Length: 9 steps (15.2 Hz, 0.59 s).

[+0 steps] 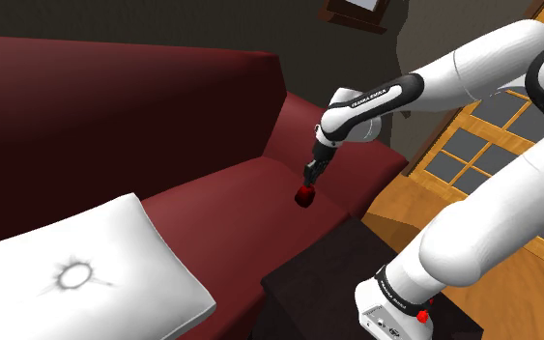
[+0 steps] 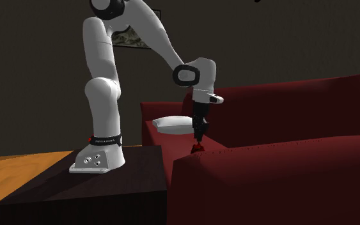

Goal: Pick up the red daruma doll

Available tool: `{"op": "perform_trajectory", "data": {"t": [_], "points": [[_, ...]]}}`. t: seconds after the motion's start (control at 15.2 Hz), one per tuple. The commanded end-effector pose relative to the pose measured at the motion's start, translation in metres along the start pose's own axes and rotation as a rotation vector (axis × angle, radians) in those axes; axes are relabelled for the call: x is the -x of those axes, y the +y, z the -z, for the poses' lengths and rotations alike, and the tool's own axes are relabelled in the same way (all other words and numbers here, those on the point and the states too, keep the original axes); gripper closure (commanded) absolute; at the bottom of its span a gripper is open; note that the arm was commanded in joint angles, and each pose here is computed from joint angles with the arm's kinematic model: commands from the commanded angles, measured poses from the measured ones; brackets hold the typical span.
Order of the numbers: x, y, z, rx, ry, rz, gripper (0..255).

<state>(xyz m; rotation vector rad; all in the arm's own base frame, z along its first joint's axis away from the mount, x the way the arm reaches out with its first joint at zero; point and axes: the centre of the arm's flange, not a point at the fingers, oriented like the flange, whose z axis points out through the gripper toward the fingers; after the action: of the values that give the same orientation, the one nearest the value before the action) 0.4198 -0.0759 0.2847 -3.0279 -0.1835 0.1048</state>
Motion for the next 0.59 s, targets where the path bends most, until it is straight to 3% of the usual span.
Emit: {"op": "perform_trajectory", "data": {"t": [0.0,0.53], "points": [[0.001,-0.001,0.011,0.000,0.000,0.000,255],[0.004,-0.006,0.052,0.000,0.000,0.000,255]]}}
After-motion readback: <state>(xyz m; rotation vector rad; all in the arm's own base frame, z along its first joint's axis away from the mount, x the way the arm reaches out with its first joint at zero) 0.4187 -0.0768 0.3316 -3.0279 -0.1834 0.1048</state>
